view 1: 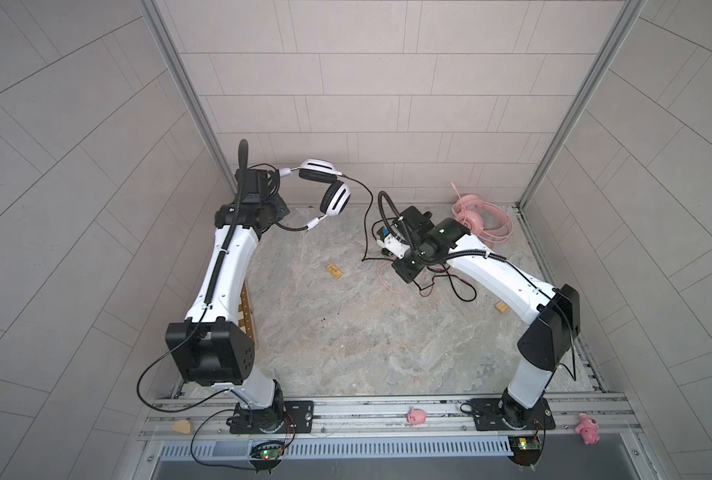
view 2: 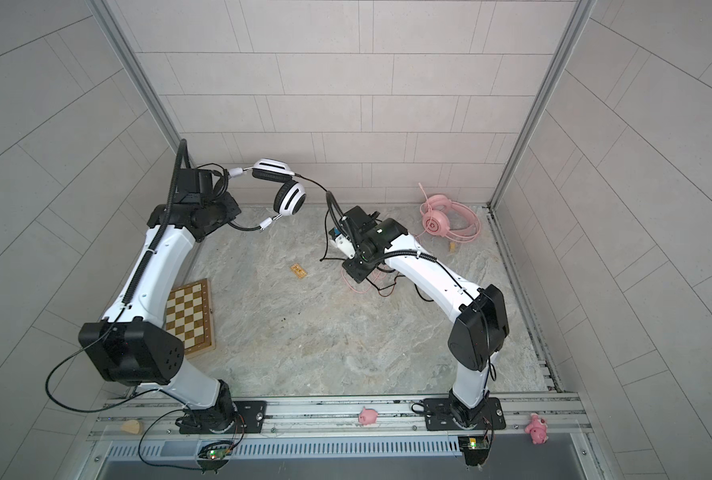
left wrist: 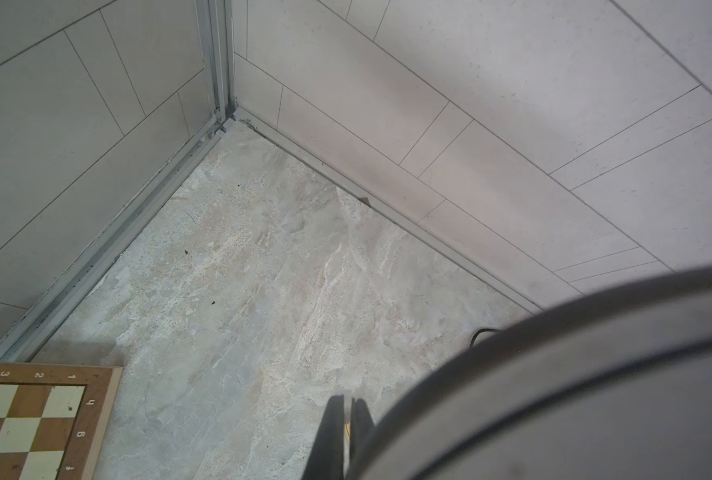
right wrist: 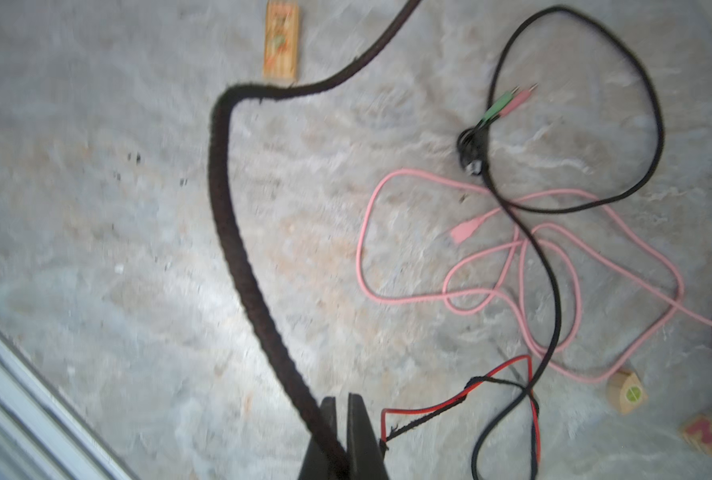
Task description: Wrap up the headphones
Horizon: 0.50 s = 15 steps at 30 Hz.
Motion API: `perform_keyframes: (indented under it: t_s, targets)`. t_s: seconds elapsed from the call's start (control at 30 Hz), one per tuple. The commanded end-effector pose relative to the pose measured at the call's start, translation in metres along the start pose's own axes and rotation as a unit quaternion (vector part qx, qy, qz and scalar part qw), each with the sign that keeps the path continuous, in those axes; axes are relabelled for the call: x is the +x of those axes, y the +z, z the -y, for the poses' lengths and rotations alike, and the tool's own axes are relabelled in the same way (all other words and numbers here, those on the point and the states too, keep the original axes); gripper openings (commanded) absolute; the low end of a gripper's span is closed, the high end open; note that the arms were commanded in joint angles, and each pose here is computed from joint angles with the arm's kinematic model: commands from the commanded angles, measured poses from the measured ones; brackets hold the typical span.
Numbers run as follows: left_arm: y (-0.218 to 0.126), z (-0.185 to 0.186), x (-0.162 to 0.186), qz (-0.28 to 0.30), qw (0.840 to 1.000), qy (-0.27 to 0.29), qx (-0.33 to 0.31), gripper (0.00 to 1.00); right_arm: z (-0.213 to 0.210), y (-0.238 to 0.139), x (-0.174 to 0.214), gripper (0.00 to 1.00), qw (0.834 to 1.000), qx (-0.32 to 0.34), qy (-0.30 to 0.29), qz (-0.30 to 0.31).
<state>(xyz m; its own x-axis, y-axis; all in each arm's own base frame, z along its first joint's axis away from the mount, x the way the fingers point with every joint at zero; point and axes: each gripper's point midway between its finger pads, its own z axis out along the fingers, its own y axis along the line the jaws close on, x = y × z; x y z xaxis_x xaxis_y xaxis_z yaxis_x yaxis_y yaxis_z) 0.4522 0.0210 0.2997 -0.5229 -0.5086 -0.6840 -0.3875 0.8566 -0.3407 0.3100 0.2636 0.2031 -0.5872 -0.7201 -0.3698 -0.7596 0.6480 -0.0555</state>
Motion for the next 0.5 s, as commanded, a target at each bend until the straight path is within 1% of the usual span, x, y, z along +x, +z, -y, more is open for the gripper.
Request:
perform_keyframes:
  t_s: [0.0,0.07,0.13,0.23,0.3,0.37,0.47]
  targets:
    - [0.009,0.018,0.002,0.005,1.0,0.025,0.013,0.0,-0.025,-0.04,0.037,0.0,0.996,0.008,-0.069,-0.063]
    - [0.015,0.034,0.019,-0.019,0.998,0.049,0.031,0.0,-0.036,-0.051,0.029,0.0,0.995,0.003,-0.09,-0.044]
    - [0.018,0.048,0.037,-0.048,0.995,0.073,0.052,0.0,-0.036,-0.062,0.017,0.0,0.995,0.01,-0.097,-0.013]
    - [0.015,0.062,0.061,-0.075,0.988,0.121,0.061,0.0,-0.017,-0.08,-0.001,0.0,0.994,0.061,-0.09,0.023]
    - [0.011,0.075,0.074,-0.092,0.98,0.159,0.076,0.0,-0.004,-0.09,-0.008,0.0,0.993,0.079,-0.085,0.029]
    - [0.008,0.092,0.093,-0.124,0.967,0.19,0.116,0.0,0.009,-0.099,-0.015,0.0,0.992,0.093,-0.078,0.036]
    - [0.005,0.1,0.118,-0.181,0.949,0.214,0.147,0.0,0.024,-0.108,-0.022,0.0,0.992,0.096,-0.06,0.051]
